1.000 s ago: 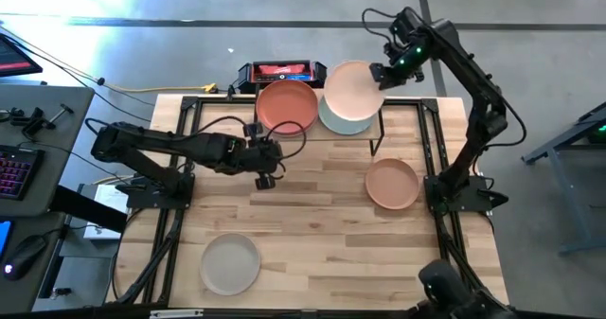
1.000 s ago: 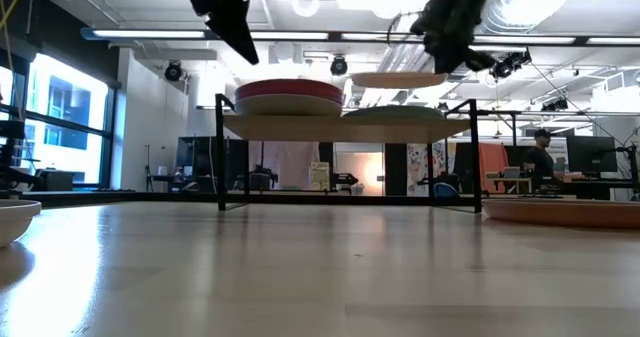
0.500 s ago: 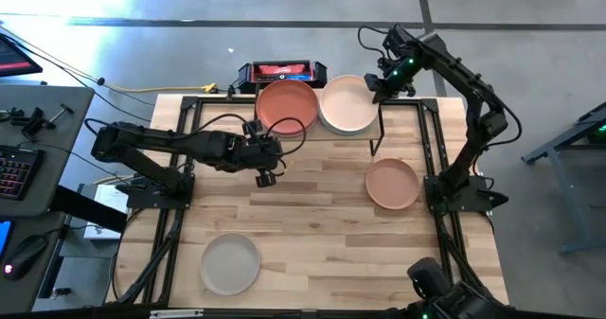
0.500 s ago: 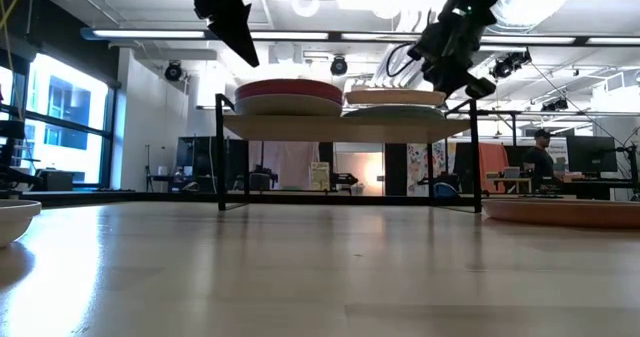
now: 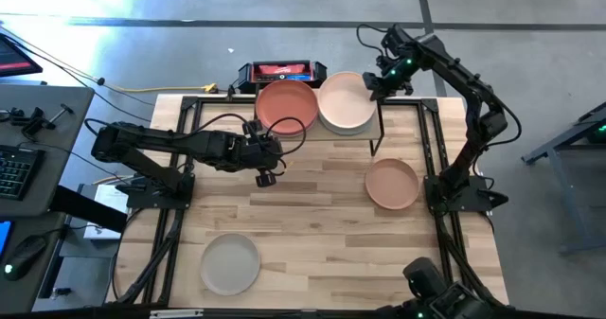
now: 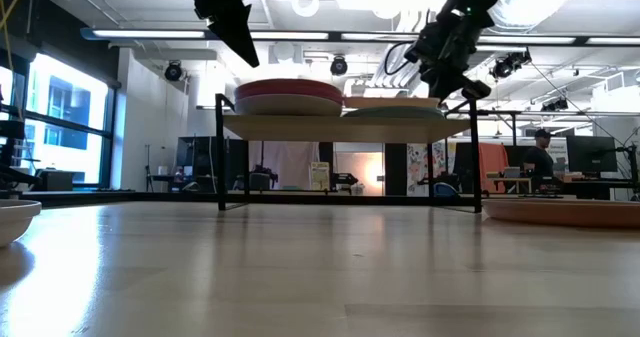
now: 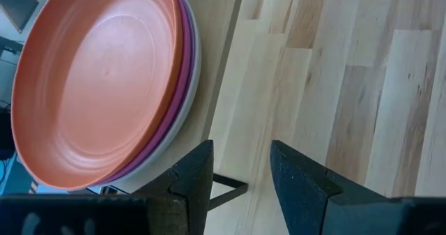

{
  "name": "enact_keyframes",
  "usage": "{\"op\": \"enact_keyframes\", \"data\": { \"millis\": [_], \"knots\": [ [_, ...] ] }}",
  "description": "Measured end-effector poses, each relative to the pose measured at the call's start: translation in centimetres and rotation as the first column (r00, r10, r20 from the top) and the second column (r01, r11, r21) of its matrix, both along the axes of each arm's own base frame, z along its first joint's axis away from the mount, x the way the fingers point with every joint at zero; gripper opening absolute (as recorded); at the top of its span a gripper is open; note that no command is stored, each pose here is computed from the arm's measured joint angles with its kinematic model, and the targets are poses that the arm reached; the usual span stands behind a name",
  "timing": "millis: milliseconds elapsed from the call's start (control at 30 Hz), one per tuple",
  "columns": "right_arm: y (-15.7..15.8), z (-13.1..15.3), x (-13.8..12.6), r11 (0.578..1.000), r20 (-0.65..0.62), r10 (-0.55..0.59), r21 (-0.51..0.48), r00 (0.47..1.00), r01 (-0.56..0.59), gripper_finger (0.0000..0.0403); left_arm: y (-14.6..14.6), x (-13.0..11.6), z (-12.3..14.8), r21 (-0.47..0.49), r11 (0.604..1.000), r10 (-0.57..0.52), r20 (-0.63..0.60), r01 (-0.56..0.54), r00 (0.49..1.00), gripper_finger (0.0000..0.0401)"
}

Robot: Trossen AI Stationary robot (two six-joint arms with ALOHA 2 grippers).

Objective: Place and stack plates onto a shelf
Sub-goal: Stack the light orange on top of the light blue plate on the shelf

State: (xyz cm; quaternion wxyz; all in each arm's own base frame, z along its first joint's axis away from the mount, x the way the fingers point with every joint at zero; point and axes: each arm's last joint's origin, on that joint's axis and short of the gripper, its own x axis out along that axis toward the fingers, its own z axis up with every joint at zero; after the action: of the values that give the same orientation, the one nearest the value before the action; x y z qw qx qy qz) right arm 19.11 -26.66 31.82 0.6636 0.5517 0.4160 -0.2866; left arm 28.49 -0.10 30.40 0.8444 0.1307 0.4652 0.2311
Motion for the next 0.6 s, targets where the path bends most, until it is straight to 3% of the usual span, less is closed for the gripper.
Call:
{"op": "enact_keyframes", "data": {
  "millis": [600],
  "knots": [
    [0.93,-0.22,0.66,0.999,-0.121,0.014,-0.033,0.993,-0.018,0.0000,0.00,0.00,0.00,0.000,1.000,0.000,0.000,0.000,1.000,0.0133]
  ]
}}
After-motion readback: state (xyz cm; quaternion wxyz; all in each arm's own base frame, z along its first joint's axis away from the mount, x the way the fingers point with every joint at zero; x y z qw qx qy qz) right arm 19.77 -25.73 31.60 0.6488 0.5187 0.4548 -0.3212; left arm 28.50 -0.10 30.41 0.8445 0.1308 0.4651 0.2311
